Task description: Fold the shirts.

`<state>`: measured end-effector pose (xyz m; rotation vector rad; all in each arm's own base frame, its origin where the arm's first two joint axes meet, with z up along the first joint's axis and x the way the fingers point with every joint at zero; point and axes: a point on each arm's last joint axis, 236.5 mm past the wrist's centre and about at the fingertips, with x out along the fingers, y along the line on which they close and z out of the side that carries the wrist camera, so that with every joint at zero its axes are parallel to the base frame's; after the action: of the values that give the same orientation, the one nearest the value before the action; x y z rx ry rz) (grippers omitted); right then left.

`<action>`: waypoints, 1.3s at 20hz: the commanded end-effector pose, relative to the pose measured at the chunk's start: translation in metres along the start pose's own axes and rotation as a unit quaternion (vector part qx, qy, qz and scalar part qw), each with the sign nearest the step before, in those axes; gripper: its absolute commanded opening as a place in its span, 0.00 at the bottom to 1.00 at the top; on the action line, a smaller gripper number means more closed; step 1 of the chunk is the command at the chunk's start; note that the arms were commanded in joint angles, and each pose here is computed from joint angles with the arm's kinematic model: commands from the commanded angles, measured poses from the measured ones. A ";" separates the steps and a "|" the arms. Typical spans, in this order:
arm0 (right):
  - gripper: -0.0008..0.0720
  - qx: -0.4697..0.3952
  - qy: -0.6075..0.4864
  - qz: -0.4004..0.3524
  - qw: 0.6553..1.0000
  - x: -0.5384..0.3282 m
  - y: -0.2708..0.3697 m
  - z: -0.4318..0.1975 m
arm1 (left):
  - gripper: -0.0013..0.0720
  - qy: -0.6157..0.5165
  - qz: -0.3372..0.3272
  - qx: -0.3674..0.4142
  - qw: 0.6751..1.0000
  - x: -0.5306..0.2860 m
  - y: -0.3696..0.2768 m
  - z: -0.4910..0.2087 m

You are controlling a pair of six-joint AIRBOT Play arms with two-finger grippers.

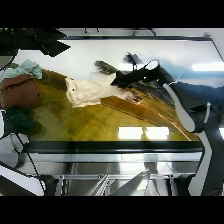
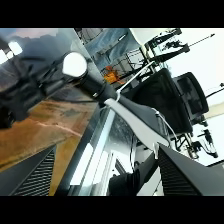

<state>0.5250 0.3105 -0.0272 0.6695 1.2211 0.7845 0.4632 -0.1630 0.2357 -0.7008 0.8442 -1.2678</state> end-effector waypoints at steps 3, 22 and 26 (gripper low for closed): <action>0.04 0.051 -0.130 -0.273 0.952 -0.233 -0.096 0.054 | 0.43 0.003 -0.001 -0.004 1.000 0.000 -0.001 -0.002; 0.04 0.538 -0.022 -0.532 0.654 -0.566 -0.321 -0.368 | 0.43 0.055 -0.033 0.000 0.998 0.057 -0.024 -0.021; 0.19 0.599 -0.037 -0.503 0.622 -0.559 -0.316 -0.416 | 0.43 0.066 -0.040 0.002 0.997 0.071 -0.030 -0.026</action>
<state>0.1227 -0.3238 -0.0526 0.7471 1.6623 -1.0925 0.4360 -0.2270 0.2356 -0.6671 0.9220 -1.3840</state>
